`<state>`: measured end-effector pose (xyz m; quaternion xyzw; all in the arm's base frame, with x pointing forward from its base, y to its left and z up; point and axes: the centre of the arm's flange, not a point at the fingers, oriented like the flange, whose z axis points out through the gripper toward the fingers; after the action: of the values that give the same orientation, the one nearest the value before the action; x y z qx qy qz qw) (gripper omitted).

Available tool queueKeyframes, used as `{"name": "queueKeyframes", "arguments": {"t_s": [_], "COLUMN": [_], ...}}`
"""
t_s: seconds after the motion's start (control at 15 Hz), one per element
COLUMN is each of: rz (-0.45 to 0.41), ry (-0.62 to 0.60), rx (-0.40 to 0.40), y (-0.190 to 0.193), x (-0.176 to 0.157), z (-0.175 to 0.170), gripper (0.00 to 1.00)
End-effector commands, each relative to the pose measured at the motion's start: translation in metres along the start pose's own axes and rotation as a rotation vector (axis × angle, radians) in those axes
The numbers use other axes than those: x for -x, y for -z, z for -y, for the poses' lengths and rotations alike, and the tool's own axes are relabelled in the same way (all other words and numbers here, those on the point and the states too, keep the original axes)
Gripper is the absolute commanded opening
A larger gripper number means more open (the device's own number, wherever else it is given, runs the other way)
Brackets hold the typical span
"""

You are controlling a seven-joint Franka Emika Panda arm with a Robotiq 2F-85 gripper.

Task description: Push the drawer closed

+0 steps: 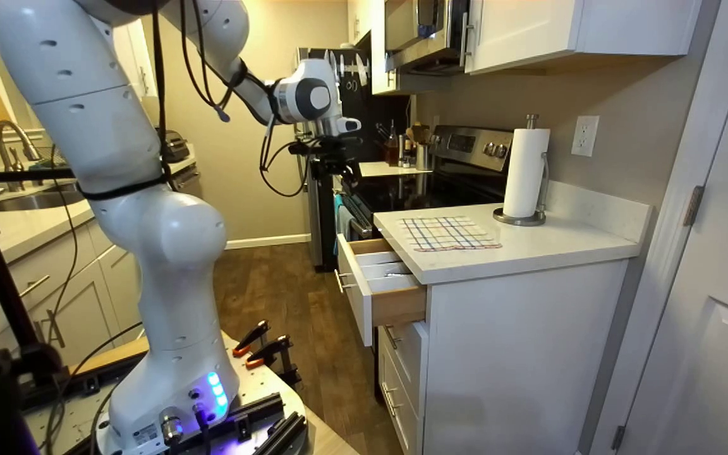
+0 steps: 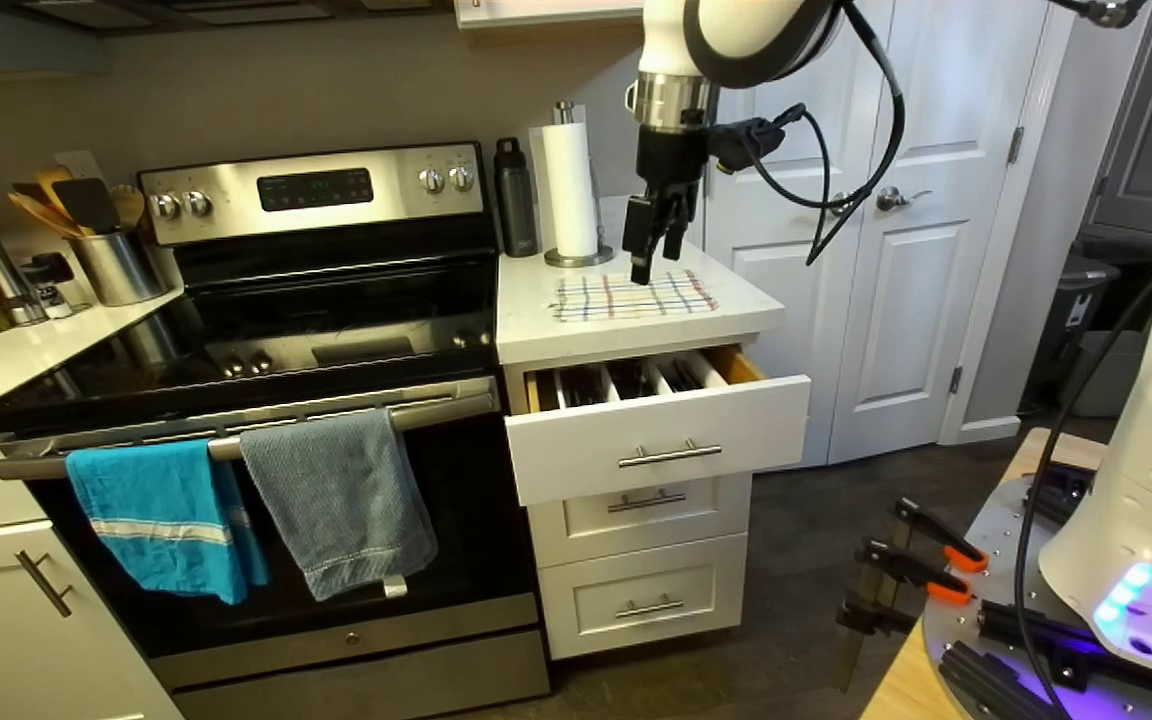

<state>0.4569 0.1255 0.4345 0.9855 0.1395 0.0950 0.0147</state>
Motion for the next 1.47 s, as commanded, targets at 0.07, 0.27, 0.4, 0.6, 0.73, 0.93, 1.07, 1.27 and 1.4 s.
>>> {"name": "queueKeyframes", "arguments": {"t_s": [0.07,0.27,0.4,0.6,0.73,0.93,1.07,1.27,1.4], "rz": [0.002,0.006,0.013,0.031,0.04,0.045,0.054,0.115,0.15], "ry": [0.163,0.226,0.274,0.36,0.388,0.412,0.428,0.473,0.516], "rx": [-0.048,-0.072,-0.095,-0.079,-0.071,-0.054,-0.043,-0.086,-0.098], "y": [-0.025,-0.036,-0.043,-0.057,-0.066,-0.079,-0.088,-0.111,-0.128], "x": [-0.02,-0.025,-0.026,-0.028,-0.03,-0.035,-0.038,-0.032,-0.026], "z": [0.034,0.046,0.05,0.053,0.054,0.054,0.055,0.067,0.077], "gripper": [1.0,1.0,1.0,1.0,1.0,1.0,1.0,1.0,1.0]}}
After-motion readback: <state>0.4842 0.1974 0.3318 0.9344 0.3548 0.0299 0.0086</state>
